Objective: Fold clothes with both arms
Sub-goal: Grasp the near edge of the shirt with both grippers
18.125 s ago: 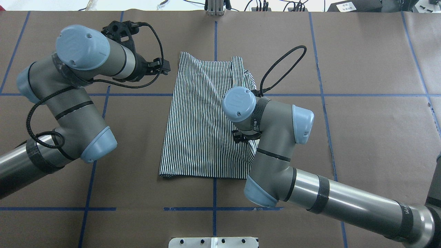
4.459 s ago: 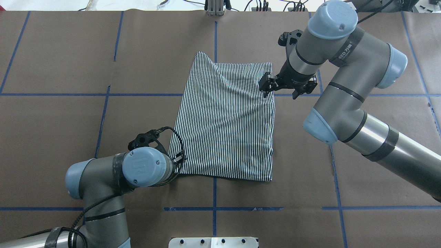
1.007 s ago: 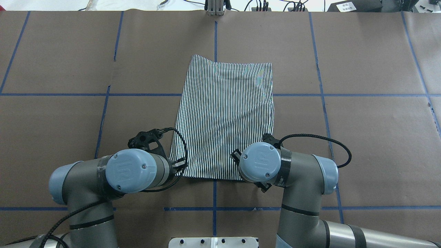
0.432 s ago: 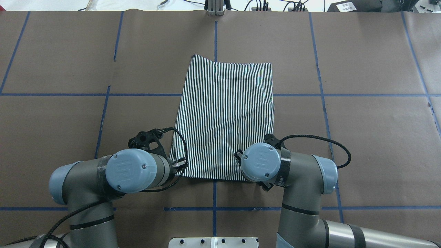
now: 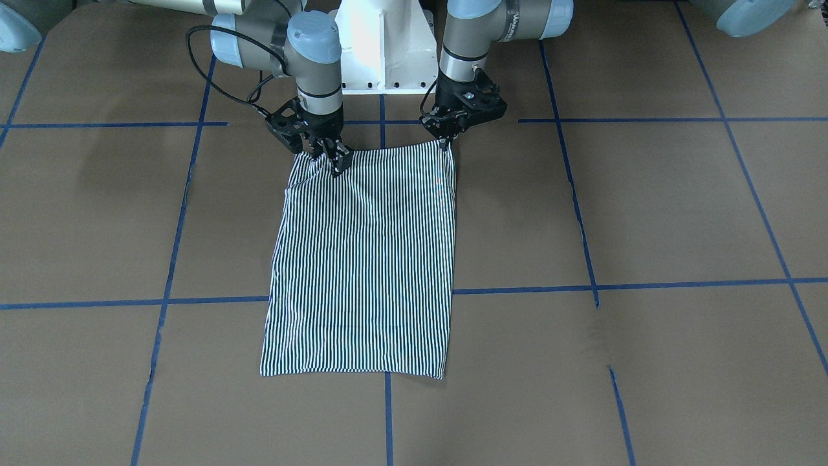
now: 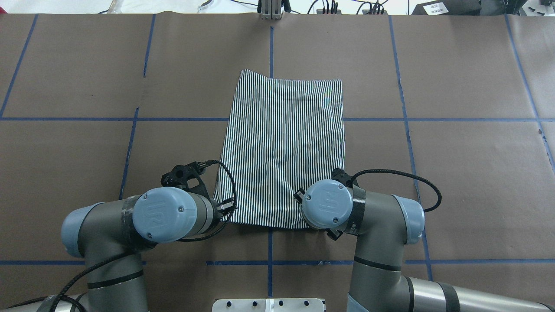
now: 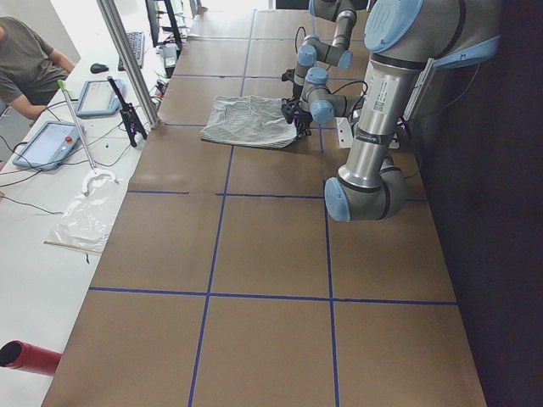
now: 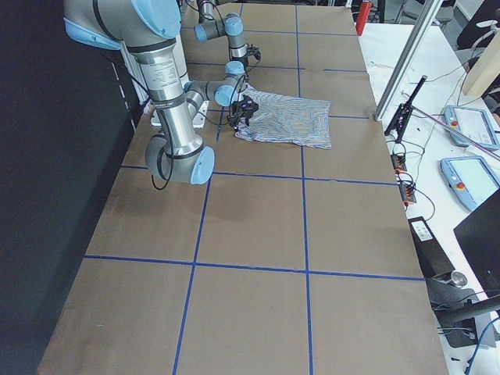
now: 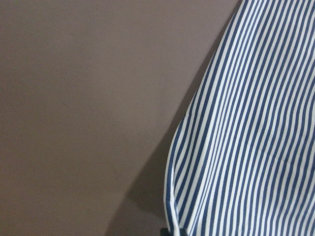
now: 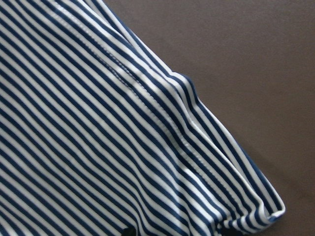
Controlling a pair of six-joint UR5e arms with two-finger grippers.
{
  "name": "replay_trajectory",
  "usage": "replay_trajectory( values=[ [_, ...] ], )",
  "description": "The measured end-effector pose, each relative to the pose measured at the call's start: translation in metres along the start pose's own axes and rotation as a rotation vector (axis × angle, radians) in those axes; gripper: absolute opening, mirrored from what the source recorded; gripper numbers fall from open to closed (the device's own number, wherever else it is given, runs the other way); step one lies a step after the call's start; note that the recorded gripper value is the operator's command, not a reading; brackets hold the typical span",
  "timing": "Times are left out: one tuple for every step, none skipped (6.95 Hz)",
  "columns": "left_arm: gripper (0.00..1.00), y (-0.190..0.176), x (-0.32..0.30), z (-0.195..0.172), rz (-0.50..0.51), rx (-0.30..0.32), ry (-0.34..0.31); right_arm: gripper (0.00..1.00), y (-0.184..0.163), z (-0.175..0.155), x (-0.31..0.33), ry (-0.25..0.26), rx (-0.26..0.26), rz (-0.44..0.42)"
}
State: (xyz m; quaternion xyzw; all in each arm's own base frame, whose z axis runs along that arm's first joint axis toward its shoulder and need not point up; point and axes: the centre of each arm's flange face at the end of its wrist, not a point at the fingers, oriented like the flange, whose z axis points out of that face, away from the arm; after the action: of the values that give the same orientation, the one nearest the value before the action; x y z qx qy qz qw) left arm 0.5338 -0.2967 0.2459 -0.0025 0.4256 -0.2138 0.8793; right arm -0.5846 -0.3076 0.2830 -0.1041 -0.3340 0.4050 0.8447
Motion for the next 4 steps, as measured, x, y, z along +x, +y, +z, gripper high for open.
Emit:
replay_trajectory(
  values=[
    [0.0, 0.0, 0.0003, -0.0001, 0.0, 0.0, 0.001, 0.0, 0.0017, -0.0013, -0.0007, -0.001, -0.004, -0.001],
    [0.0, 0.0001, 0.0005, 0.0, 0.001, 0.0, 0.001, 0.0, 0.0023, -0.003, -0.0013, -0.004, -0.006, -0.002],
    [0.0, 0.0, 0.0004, 0.0005, 0.001, 0.0, 0.0, 0.0, 0.0028, -0.0044, -0.0025, -0.008, -0.007, -0.003],
    [0.0, -0.0002, 0.0003, 0.001, 0.001, 0.002, -0.001, 0.0, 0.0041, -0.0061, -0.0041, -0.012, -0.008, -0.004]
  ],
)
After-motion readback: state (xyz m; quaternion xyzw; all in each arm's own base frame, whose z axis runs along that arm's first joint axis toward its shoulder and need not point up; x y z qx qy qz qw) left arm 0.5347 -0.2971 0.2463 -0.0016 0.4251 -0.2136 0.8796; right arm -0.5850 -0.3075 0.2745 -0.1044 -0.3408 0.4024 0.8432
